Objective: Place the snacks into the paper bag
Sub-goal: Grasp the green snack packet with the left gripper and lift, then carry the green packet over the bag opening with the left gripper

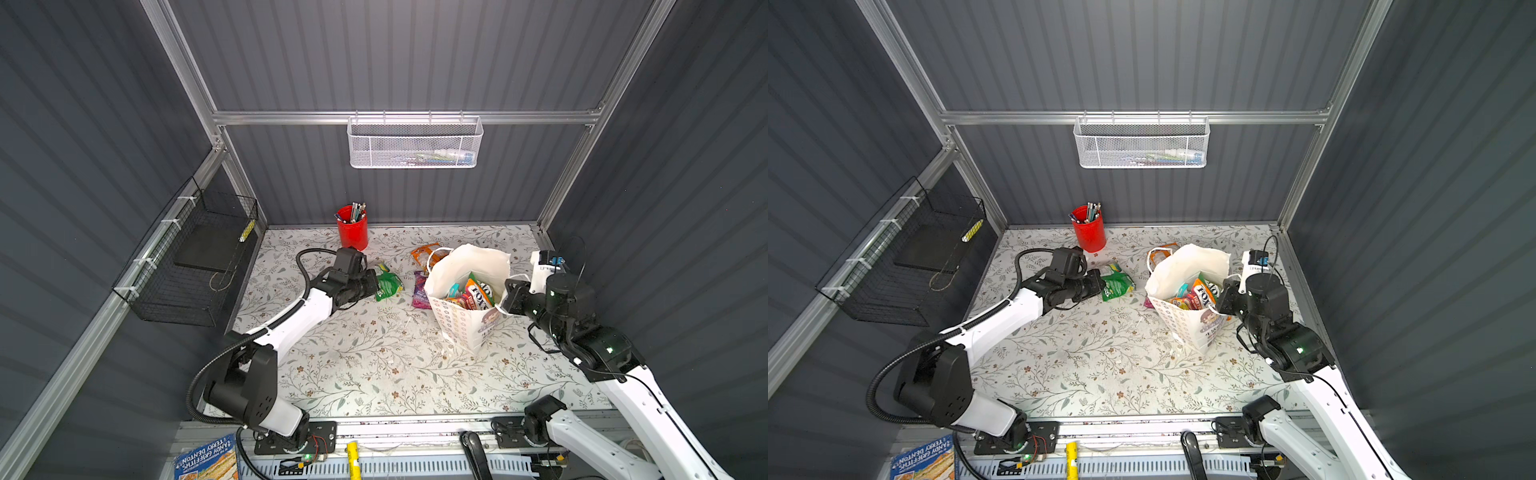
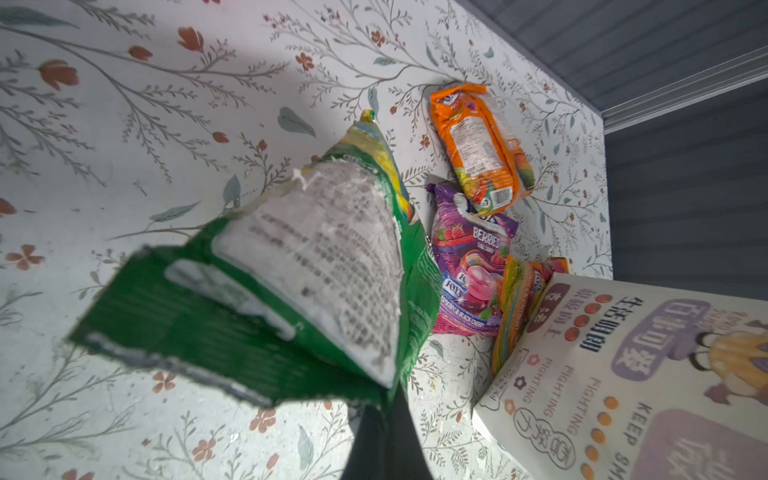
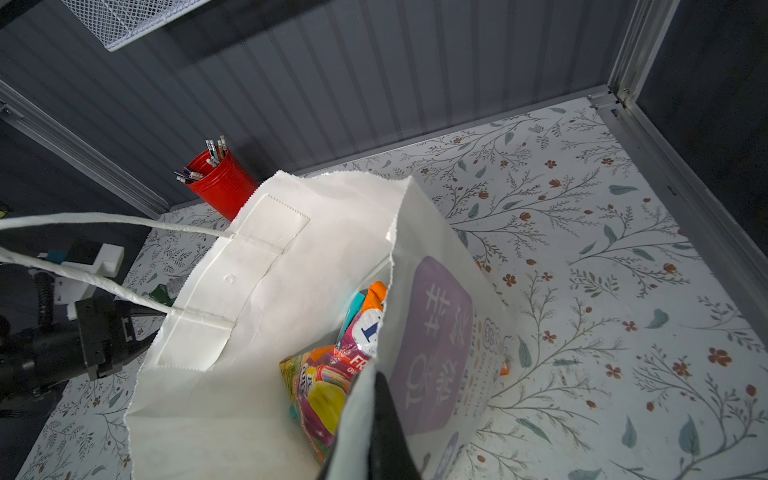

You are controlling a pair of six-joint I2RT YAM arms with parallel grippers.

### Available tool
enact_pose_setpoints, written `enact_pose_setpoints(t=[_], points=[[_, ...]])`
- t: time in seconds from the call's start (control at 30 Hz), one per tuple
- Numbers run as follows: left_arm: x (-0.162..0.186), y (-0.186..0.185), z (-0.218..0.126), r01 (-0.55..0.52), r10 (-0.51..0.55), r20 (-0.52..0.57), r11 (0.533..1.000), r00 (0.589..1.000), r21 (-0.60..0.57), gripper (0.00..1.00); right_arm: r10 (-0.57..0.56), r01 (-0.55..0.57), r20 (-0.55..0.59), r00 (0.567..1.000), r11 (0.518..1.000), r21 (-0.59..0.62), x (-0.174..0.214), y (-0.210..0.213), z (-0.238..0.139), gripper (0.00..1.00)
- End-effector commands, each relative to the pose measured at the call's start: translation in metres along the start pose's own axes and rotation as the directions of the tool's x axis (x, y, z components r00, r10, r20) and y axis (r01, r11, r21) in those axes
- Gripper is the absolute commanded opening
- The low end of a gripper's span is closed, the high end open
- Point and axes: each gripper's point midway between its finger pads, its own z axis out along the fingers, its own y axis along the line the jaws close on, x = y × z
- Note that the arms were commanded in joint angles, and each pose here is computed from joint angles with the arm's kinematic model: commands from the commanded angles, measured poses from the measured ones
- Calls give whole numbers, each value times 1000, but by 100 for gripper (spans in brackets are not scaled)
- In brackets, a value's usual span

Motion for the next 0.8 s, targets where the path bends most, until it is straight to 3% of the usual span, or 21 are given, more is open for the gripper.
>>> enact_pose_setpoints(t=[0.0,0.37,0.6,0.77], points=[[-11,-4,-27,-38,38,52,999,998,-6,0,-5,5,42,999,1000,-22,-10,5,-3,0],[-35,-68,-127,-111,69,191,970,979,215,0,-7,8,46,999,1000,-19,-11,5,-3,0],[-55,-119,-192,-239,136,293,905,946,351,0,-6,7,42,999,1000,-19,-10,5,-2,0],[-57,-158,-221,-303,162,306,813,938,498,0,-8,9,40,999,1000,-20,-10,6,-1,0]])
